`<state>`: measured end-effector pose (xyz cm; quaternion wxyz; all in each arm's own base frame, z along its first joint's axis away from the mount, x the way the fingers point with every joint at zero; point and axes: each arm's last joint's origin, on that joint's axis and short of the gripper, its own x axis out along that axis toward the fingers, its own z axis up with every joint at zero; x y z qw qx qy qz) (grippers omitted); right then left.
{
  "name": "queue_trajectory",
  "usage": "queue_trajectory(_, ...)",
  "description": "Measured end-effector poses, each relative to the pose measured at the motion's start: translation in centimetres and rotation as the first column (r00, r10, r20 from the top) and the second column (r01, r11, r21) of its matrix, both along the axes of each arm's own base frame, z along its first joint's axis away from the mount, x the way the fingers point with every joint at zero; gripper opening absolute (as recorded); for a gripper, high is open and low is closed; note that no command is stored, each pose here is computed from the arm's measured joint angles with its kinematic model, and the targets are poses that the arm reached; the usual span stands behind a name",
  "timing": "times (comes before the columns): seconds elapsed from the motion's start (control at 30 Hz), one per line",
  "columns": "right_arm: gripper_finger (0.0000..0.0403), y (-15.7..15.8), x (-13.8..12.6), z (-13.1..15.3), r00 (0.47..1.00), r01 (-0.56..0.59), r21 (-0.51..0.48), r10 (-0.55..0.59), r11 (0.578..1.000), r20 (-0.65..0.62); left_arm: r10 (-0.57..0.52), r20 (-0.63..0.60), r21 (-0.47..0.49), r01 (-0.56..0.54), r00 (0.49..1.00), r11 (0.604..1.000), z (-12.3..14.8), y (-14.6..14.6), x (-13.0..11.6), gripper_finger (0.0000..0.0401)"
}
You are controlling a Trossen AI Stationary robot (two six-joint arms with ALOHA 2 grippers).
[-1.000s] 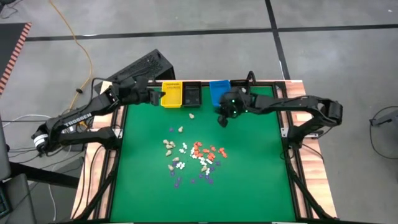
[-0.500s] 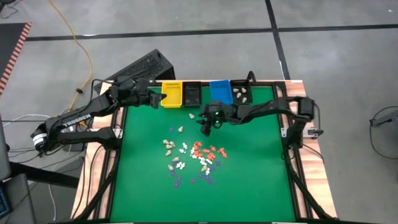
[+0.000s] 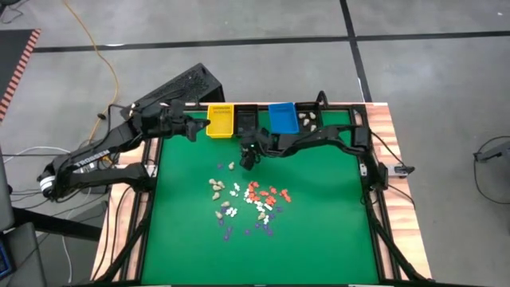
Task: Sort Halloween decoration
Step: Put the white skull toy into the right black basket
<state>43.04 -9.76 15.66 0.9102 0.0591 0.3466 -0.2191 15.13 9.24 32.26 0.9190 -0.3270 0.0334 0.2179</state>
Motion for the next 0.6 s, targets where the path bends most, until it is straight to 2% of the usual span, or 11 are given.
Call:
queue_trajectory(0.07,0.0231,-0.1,0.2,-0.7,0.999,0.014,0.006,-0.014,1.000,-0.044,0.000,0.001,0.001,0.000,1.000,1.000,0.1,-0.1,-0.2,0.0000)
queue_trajectory(0.33,0.0216,-0.4,0.3,-2.0,0.992,0.122,0.091,-0.117,0.988,-0.057,0.002,0.006,0.003,-0.002,1.000,1.000,0.3,-0.4,-0.6,0.0000)
queue_trajectory(0.5,0.0155,0.0,0.0,-2.0,0.989,0.125,0.102,-0.116,0.987,-0.091,0.004,0.003,0.002,-0.004,1.000,1.000,0.2,-0.4,-0.7,0.0000)
queue_trajectory(0.6,0.0110,0.1,-0.2,-1.6,0.988,0.137,0.147,-0.124,0.980,-0.094,0.009,0.003,0.002,-0.009,1.000,1.000,0.2,-0.4,-0.7,0.0000)
